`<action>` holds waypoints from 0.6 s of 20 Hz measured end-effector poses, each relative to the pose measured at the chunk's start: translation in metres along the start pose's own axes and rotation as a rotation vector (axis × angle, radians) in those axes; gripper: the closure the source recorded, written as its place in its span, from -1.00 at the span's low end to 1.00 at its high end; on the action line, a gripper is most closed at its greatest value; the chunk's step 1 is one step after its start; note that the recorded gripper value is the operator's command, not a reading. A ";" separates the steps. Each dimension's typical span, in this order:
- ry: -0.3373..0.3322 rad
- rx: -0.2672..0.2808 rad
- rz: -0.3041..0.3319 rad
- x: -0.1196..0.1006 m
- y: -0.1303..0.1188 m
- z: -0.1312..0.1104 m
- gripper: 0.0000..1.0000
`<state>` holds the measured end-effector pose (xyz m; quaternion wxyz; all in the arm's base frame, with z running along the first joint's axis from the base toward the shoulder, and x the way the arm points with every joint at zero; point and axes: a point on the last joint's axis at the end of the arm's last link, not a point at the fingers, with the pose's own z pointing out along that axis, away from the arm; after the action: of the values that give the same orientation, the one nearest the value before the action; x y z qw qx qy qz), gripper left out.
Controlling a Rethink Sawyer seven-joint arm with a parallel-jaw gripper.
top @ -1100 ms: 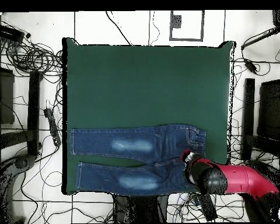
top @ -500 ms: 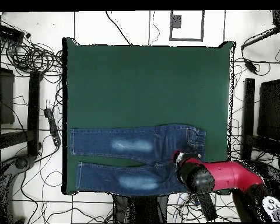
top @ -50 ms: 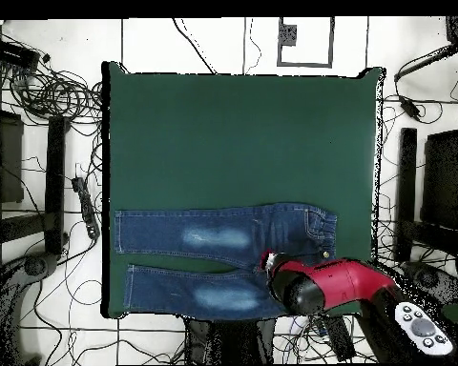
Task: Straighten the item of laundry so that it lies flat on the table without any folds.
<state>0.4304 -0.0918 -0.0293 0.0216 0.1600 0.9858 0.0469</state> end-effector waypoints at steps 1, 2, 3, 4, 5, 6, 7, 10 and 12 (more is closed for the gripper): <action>0.014 -0.010 0.008 0.005 -0.001 0.006 1.00; 0.017 -0.015 0.015 0.006 -0.002 0.007 1.00; 0.021 -0.020 0.022 0.007 -0.003 0.009 1.00; 0.019 -0.038 0.047 0.005 -0.006 0.008 1.00; 0.020 -0.046 0.059 0.004 -0.008 0.008 1.00; 0.021 -0.052 0.068 0.003 -0.009 0.008 1.00; 0.023 -0.058 0.077 0.003 -0.010 0.008 1.00; 0.043 -0.086 0.128 -0.001 -0.016 0.008 1.00; 0.057 -0.097 0.149 -0.002 -0.018 0.008 1.00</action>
<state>0.4275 -0.1091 -0.0386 -0.0024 0.2300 0.9680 0.1005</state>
